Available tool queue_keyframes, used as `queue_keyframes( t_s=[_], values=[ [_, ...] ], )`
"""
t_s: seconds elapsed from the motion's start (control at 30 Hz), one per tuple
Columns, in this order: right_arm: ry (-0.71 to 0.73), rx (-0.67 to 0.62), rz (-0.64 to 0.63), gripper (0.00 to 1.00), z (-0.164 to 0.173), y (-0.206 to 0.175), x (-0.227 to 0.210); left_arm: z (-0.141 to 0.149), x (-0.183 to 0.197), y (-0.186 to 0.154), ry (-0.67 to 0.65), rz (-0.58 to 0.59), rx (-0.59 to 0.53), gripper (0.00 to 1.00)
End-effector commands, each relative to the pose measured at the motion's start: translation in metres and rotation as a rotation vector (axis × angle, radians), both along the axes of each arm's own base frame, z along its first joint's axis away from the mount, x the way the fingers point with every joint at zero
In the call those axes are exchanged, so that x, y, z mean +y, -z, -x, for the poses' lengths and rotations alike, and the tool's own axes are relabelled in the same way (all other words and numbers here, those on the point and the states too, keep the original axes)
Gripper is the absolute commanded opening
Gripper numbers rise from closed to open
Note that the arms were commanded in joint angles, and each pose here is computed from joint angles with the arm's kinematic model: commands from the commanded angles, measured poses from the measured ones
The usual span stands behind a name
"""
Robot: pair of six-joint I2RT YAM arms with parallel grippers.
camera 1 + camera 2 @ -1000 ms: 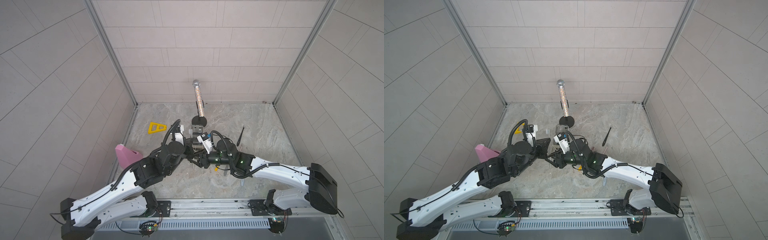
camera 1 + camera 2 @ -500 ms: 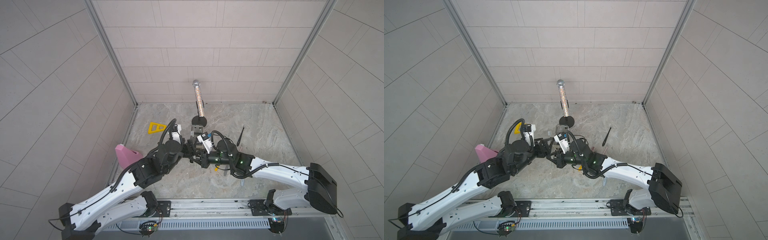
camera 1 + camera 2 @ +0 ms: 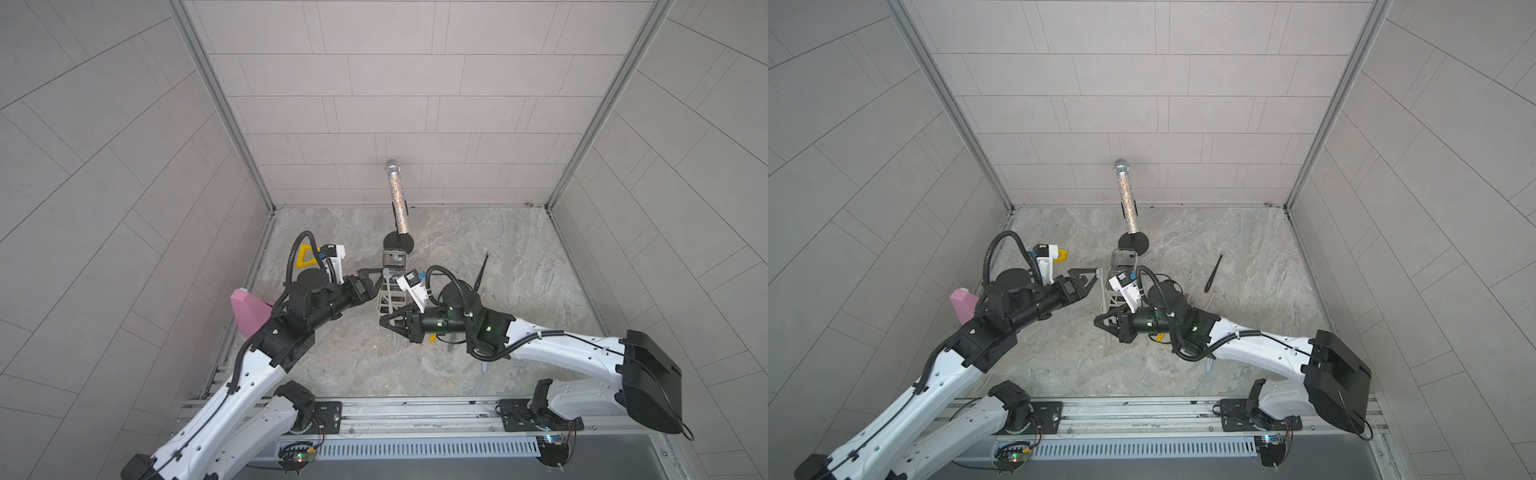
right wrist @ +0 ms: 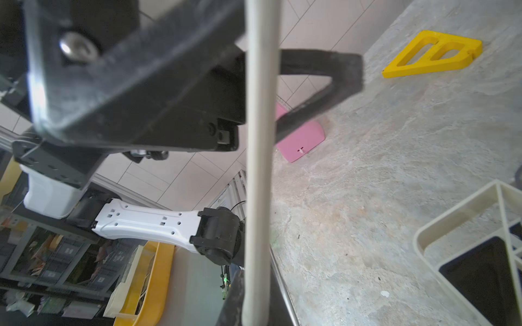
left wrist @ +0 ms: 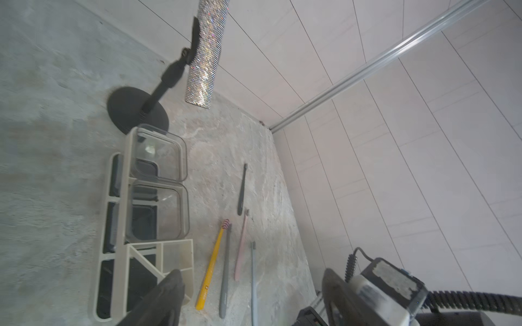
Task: Place the toothbrush into the toothbrush holder
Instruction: Pick up the toothbrush from the center of the board.
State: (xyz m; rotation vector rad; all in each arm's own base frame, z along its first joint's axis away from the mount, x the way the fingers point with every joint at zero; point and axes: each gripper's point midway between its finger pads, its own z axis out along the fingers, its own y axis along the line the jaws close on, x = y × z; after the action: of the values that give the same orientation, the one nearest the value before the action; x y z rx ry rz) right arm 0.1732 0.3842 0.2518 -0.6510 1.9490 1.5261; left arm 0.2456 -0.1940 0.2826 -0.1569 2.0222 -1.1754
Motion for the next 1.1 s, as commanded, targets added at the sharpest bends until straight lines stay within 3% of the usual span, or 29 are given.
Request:
queue_keyframes(
  t_s=[0.0, 0.2, 0.57, 0.77, 0.87, 1.07],
  values=[
    [-0.048, -0.030, -0.060, 0.02, 0.007, -0.021, -0.002, 0.014, -0.017, -0.023, 0.124, 0.107, -0.045, 0.79],
    [-0.086, -0.002, -0.100, 0.02, 0.007, -0.025, 0.000, 0.015, -0.028, -0.021, 0.184, 0.153, -0.034, 0.72],
    [-0.131, 0.043, -0.096, 0.02, 0.008, -0.018, 0.008, 0.018, -0.040, -0.027, 0.259, 0.209, -0.049, 0.45],
    [-0.114, 0.039, -0.100, 0.02, 0.002, -0.021, -0.001, 0.022, -0.021, -0.005, 0.186, 0.041, -0.002, 0.52],
    [-0.102, 0.034, -0.099, 0.02, 0.001, -0.022, -0.006, 0.031, -0.007, -0.002, 0.154, -0.045, -0.013, 0.62],
    [-0.092, 0.034, -0.102, 0.02, 0.000, -0.022, -0.010, 0.040, 0.001, -0.011, 0.148, -0.062, -0.040, 0.77]
  ],
)
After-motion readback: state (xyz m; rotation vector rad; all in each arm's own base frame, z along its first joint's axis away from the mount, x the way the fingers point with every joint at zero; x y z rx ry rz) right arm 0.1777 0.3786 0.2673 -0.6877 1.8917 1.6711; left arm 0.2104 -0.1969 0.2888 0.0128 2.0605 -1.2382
